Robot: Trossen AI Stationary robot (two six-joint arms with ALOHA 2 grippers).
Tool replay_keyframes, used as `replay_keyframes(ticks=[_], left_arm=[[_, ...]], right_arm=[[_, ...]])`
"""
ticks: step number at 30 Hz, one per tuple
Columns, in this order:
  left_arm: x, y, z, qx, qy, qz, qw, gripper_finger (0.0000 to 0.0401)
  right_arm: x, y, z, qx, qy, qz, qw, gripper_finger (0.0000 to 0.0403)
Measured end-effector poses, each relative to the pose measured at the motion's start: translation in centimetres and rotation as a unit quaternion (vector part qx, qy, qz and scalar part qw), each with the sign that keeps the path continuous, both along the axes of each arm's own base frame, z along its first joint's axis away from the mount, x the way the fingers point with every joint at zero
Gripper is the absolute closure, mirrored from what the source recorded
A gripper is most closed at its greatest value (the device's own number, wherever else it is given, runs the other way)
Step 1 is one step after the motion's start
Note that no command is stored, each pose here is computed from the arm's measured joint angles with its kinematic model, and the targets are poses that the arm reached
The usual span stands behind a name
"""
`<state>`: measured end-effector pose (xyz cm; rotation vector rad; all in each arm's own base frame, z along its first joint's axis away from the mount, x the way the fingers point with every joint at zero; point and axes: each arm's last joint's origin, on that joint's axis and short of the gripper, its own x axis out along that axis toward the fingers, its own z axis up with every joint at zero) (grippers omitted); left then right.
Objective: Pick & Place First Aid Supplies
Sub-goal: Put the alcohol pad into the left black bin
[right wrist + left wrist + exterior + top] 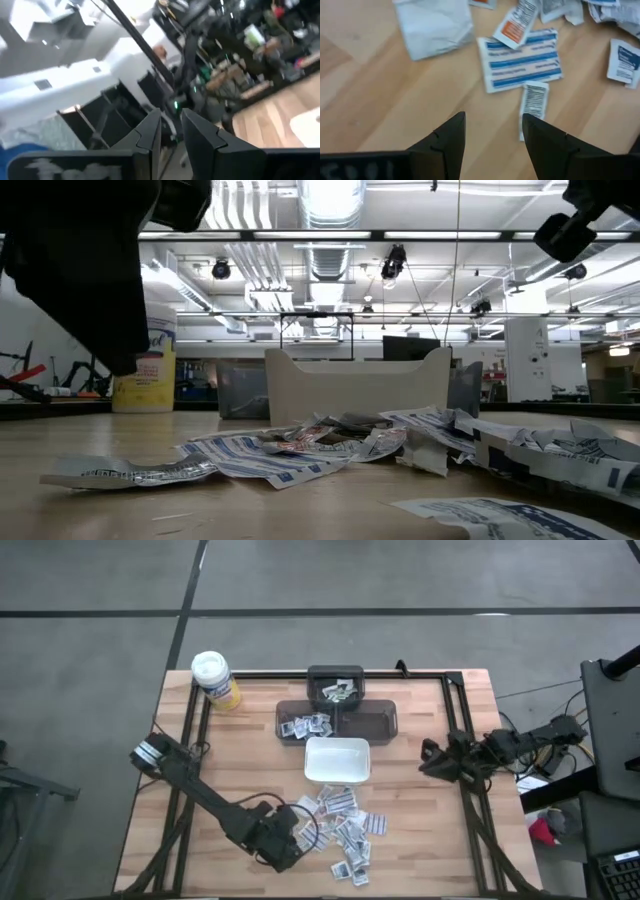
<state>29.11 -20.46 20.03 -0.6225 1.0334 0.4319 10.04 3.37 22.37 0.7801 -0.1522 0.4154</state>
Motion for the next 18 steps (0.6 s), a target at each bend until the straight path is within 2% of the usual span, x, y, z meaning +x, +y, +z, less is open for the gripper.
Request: replay_keyframes(ticks=[6, 11, 18], left_arm=[[-2.6, 1.8, 1.2, 0.000, -0.021, 0.006, 1.000, 0.0213], [-5.1, 3.7, 1.7, -0.005, -0.037, 0.017, 0.999, 0.0213], [-7.8, 5.8, 2.1, -0.006, -0.064, 0.036, 0.997, 0.0213]], right_arm=[[2.0, 1.7, 1.4, -0.023, 0.056, 0.038, 0.997, 0.0326], [4.4, 3.9, 3.4, -0.073, 0.088, 0.063, 0.991, 0.0326], [8.2, 7.5, 5.6, -0.153, 0.185, 0.100, 0.966, 0.0326]])
